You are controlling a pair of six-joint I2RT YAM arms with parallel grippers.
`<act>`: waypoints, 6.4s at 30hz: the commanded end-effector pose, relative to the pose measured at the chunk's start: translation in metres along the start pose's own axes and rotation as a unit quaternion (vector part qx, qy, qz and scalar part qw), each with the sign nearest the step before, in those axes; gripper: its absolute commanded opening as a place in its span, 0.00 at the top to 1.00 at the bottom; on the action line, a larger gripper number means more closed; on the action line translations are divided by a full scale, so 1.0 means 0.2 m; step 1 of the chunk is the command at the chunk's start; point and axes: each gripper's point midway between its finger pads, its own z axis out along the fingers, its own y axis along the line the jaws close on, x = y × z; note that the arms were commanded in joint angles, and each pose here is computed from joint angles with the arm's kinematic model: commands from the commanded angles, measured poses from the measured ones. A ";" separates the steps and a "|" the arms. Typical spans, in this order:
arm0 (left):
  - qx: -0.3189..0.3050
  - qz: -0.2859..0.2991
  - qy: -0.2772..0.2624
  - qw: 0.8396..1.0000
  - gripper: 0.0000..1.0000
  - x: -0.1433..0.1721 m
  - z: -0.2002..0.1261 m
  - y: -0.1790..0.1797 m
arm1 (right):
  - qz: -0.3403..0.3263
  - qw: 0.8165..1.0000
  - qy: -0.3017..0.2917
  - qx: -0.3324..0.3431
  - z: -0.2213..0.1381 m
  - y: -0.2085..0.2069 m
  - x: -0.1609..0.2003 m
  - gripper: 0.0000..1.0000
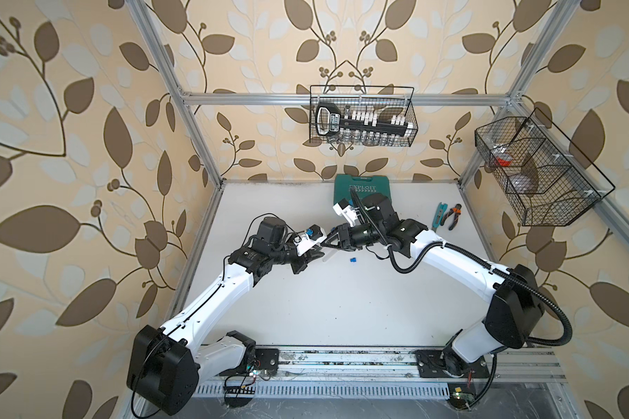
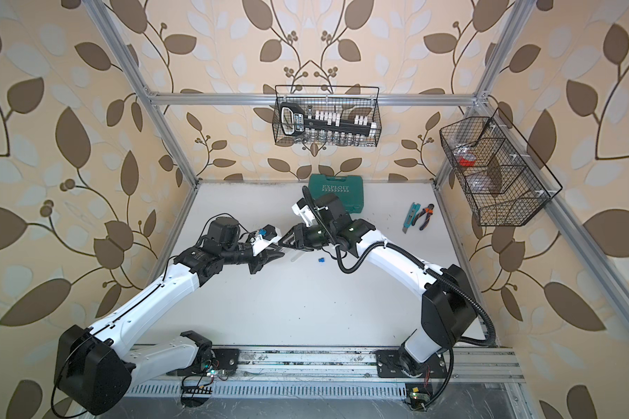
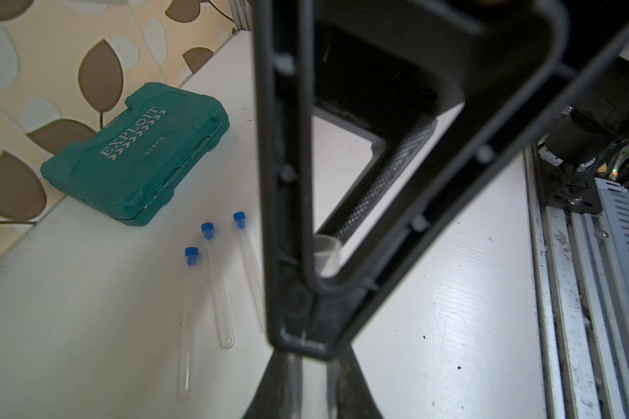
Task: Insert stoppers into test tubes
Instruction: Adjust the test tube, then pick up the stopper from the center of the board.
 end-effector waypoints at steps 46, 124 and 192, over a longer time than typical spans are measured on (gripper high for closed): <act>-0.035 0.063 0.084 0.994 0.70 0.12 -0.04 0.01 | 0.008 1.000 0.017 -0.011 0.01 0.04 -0.01 1.00; -0.101 -0.012 0.152 0.983 1.00 0.38 0.01 0.17 | -0.577 0.764 0.246 0.152 -0.01 -1.30 0.19 0.59; -0.033 0.132 0.140 0.981 1.00 0.32 0.05 0.02 | -0.489 0.861 0.118 0.077 -0.24 -0.63 0.30 0.91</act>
